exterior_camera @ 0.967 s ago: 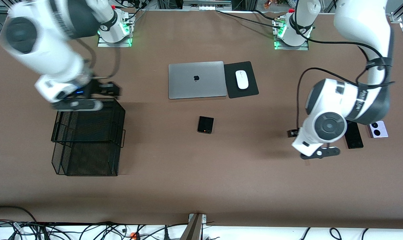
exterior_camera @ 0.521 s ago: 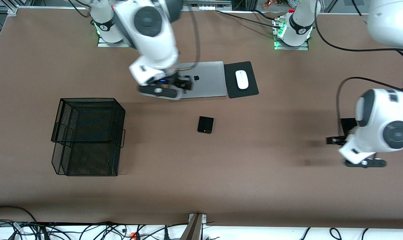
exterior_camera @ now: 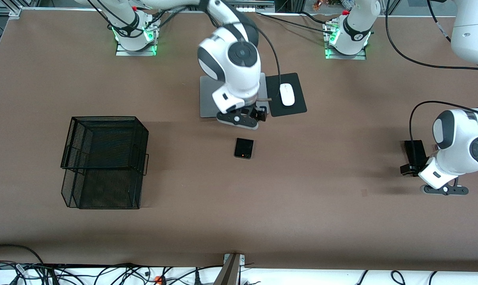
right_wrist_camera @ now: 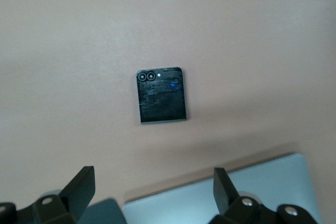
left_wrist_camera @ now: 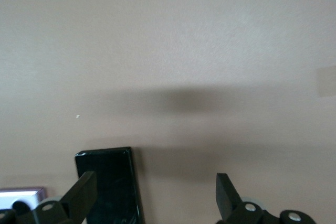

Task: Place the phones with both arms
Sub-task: 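Grasp the flip phone with the right gripper while the left grasps the tall phone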

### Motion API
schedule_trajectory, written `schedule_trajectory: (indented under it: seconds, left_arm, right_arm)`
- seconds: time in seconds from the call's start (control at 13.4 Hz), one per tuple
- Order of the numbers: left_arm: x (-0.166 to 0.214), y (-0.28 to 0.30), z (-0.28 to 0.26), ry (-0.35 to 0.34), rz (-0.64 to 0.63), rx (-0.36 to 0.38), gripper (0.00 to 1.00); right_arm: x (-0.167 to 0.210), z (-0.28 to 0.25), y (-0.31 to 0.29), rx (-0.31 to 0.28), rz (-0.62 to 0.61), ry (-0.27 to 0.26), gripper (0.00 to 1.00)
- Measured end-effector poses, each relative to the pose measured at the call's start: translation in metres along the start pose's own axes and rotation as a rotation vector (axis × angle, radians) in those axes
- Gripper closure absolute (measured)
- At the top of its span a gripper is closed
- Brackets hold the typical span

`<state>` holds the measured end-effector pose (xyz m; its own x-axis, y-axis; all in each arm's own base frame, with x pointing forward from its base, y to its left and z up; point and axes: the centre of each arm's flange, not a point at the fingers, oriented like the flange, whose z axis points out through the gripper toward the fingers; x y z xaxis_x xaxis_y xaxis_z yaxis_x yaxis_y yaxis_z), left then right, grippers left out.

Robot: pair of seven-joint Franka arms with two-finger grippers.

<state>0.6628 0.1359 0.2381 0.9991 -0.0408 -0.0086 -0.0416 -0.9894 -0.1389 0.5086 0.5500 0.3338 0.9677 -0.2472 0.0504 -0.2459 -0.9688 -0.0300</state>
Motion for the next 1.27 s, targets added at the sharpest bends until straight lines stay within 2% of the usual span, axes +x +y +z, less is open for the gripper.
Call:
schedule_trajectory:
  seconds: [0.37,1.27]
  left_arm:
    - [-0.040,-0.040,0.047,0.005,-0.033,-0.028,0.00]
    - [-0.066,-0.076,0.084,-0.048,-0.146,-0.069,0.00]
  right_arm:
    - [0.010,0.094,-0.001,0.013,0.009,0.020,0.00]
    - [0.019,0.162,0.009,0.025,0.010,0.061,0.00]
